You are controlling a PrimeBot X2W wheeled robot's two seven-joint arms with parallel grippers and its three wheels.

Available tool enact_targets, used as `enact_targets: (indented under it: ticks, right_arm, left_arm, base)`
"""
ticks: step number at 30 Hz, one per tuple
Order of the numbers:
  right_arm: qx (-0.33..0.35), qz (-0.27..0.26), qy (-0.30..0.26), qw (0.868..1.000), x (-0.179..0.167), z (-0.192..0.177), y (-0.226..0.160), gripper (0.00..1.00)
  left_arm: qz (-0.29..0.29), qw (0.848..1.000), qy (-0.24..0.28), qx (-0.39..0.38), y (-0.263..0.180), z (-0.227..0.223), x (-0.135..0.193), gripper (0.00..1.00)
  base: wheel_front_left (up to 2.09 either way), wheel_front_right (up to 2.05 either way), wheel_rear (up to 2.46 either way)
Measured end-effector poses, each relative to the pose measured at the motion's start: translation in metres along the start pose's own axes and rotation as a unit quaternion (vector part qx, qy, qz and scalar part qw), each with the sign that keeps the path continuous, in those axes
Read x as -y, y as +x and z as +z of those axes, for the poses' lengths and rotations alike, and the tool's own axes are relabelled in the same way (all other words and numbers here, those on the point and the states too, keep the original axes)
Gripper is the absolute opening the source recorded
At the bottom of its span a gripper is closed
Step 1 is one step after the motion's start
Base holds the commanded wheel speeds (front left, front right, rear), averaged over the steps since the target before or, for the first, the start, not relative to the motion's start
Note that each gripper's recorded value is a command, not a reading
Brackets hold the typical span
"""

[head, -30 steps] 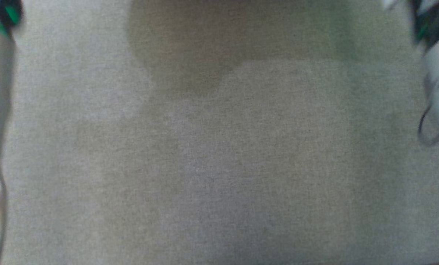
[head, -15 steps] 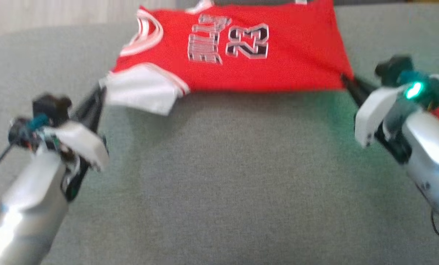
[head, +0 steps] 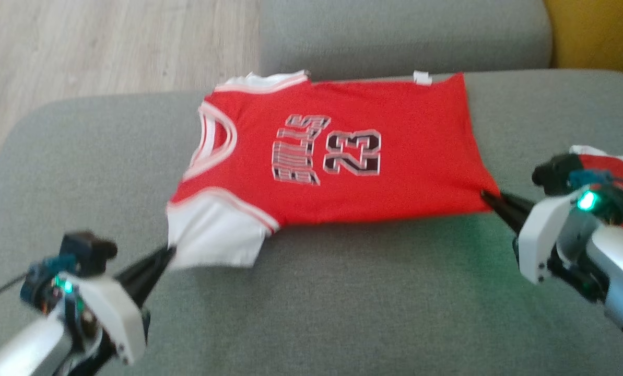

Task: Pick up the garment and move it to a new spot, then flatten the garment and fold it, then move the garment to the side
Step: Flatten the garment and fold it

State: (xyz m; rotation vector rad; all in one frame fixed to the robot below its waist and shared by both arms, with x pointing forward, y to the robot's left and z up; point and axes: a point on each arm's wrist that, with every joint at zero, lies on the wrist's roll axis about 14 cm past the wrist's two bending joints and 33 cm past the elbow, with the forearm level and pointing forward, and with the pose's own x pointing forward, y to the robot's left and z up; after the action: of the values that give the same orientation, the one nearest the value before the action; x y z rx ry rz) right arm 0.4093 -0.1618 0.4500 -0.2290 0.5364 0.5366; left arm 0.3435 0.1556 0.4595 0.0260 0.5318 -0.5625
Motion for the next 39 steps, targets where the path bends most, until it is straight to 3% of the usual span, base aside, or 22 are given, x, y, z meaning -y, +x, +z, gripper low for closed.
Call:
enact_targets:
  ticks: [7,17,27,39]
  right_arm:
    - [-0.012,0.012,0.032,0.999,-0.01,-0.014,-0.02,0.0]
    - [-0.016,0.024,0.07,0.997,-0.017,-0.022,-0.021,0.0]
    - [0.013,0.009,0.121,0.992,-0.001,0.005,0.002,0.0]
    - [-0.012,-0.017,0.182,0.983,0.024,0.005,0.028,0.0]
  left_arm:
    - [-0.027,0.999,-0.031,-0.034,-0.025,-0.018,0.028,0.0]
    - [-0.035,0.998,-0.035,-0.05,-0.025,-0.014,0.032,0.0]
    - [-0.005,0.998,-0.028,-0.051,0.009,0.02,-0.01,0.0]
    - [0.021,0.997,-0.002,-0.069,0.066,0.056,-0.051,0.0]
  base:
    - [0.0,0.0,0.0]
    - [0.0,0.0,0.0]
    - [0.0,0.0,0.0]
    - [0.0,0.0,0.0]
